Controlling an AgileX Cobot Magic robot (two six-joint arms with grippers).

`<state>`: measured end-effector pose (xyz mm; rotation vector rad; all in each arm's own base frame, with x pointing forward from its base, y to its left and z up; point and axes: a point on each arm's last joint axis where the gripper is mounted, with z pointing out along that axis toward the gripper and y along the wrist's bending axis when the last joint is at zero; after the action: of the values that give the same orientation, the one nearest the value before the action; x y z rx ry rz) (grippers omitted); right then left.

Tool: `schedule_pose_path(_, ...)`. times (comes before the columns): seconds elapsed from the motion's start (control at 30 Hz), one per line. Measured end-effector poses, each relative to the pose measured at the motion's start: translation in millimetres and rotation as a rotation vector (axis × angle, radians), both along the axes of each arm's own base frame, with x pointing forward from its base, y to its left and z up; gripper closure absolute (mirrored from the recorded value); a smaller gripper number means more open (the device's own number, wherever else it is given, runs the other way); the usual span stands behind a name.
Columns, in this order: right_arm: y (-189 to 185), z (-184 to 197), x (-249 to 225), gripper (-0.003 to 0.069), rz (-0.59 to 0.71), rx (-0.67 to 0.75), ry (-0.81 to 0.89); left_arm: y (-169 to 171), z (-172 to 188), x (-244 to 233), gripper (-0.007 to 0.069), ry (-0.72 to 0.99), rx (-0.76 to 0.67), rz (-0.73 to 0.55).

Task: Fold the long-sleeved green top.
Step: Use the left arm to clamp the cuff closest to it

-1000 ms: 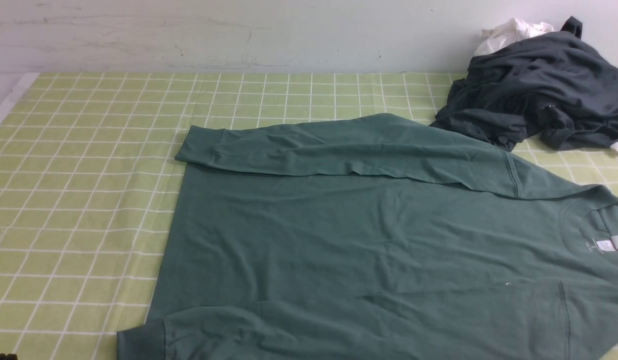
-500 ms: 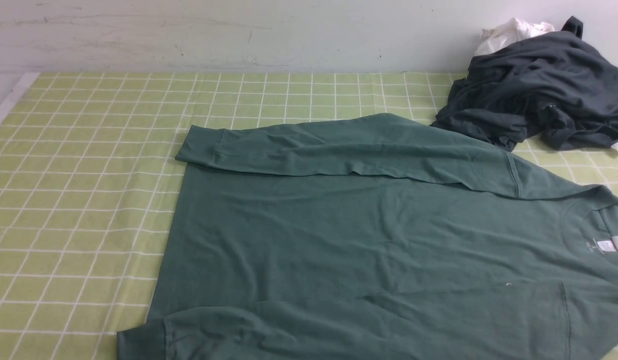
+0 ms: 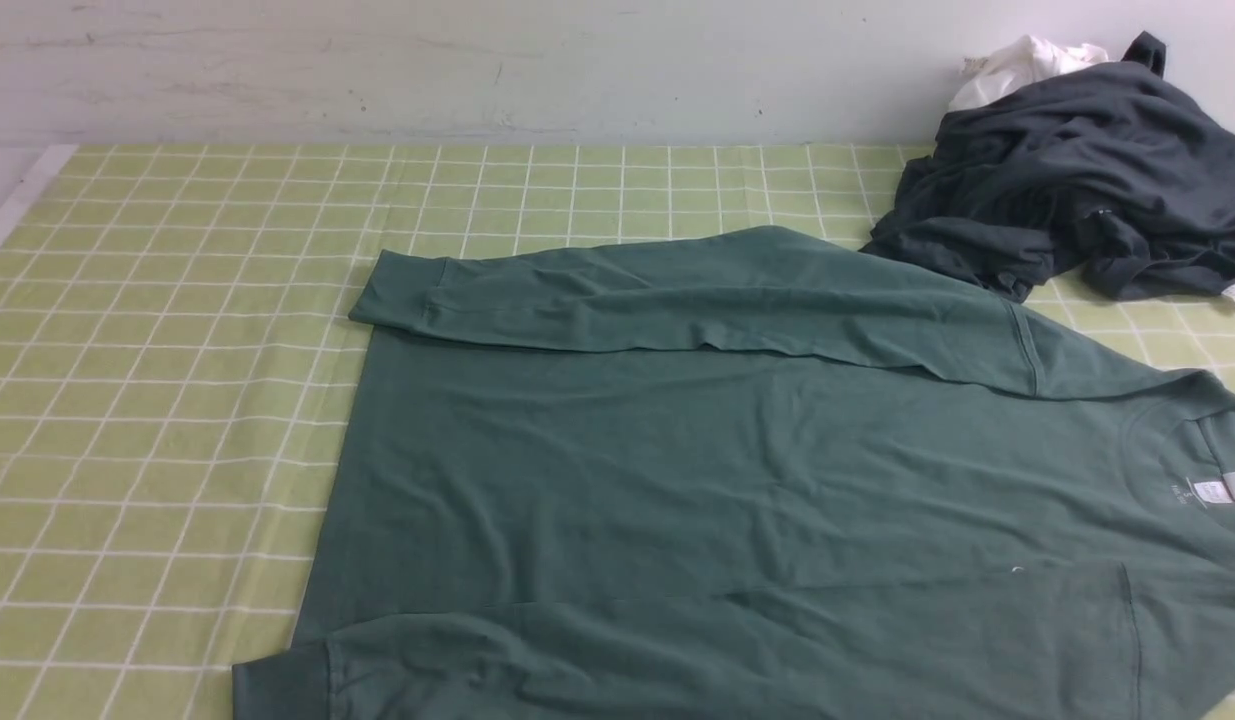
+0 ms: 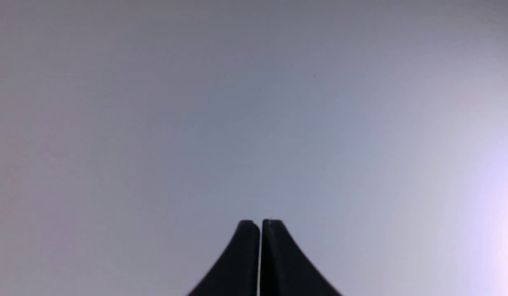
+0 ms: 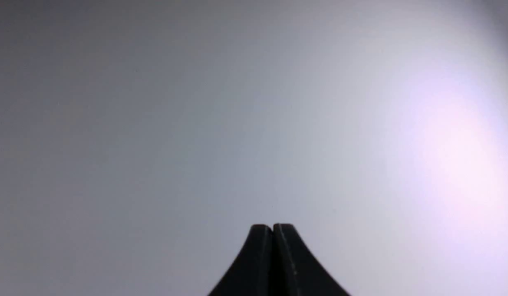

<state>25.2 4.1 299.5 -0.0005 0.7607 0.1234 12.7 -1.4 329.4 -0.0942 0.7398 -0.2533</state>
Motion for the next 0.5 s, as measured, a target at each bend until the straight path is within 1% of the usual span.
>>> schedule_pose_path(0.07, 2, 27, -1, 0.0674, -0.019, -0.05, 0.012, -2, 27, -2, 0.0629, 0.046, 0.047, 0.017)
schedule_pose_path(0.13, 4, 64, 5, 0.0674, -0.065, -0.135, 0.077, -2, 54, 11, 0.0629, 0.2, 0.113, 0.07)
schedule_pose_path(0.17, 4, 69, 7, 0.0674, -0.072, -0.141, 0.095, -2, 58, 11, 0.0629, 0.204, 0.115, 0.074)
schedule_pose_path(0.2, 3, 88, 19, 0.0674, -0.11, -0.183, 0.193, 0, 65, 31, 0.0629, 0.352, 0.124, 0.095)
schedule_pose_path(0.23, 2, 93, 30, 0.0674, -0.127, -0.197, 0.265, 2, 66, 41, 0.0629, 0.417, 0.117, 0.098)
schedule_pose_path(0.3, -2, 97, 52, 0.0674, -0.161, -0.203, 0.447, 4, 56, 68, 0.0629, 0.599, 0.085, 0.096)
schedule_pose_path(0.33, -5, 92, 68, 0.0674, -0.169, -0.192, 0.577, 7, 43, 86, 0.0629, 0.741, 0.066, 0.101)
schedule_pose_path(0.37, -6, 90, 70, 0.0674, -0.173, -0.183, 0.62, 7, 41, 89, 0.0629, 0.766, 0.065, 0.104)
schedule_pose_path(0.4, -9, 73, 90, 0.0674, -0.177, -0.148, 0.846, 10, 20, 108, 0.0629, 0.978, 0.048, 0.121)
schedule_pose_path(0.43, -10, 62, 98, 0.0674, -0.167, -0.12, 0.967, 12, 6, 117, 0.0629, 1.116, 0.038, 0.13)
schedule_pose_path(0.47, -10, 59, 102, 0.0674, -0.162, -0.118, 1.006, 12, 3, 118, 0.0629, 1.144, 0.037, 0.131)
schedule_pose_path(0.5, -7, 34, 113, 0.0674, -0.121, -0.095, 1.258, 13, -22, 129, 0.0629, 1.392, 0.035, 0.129)
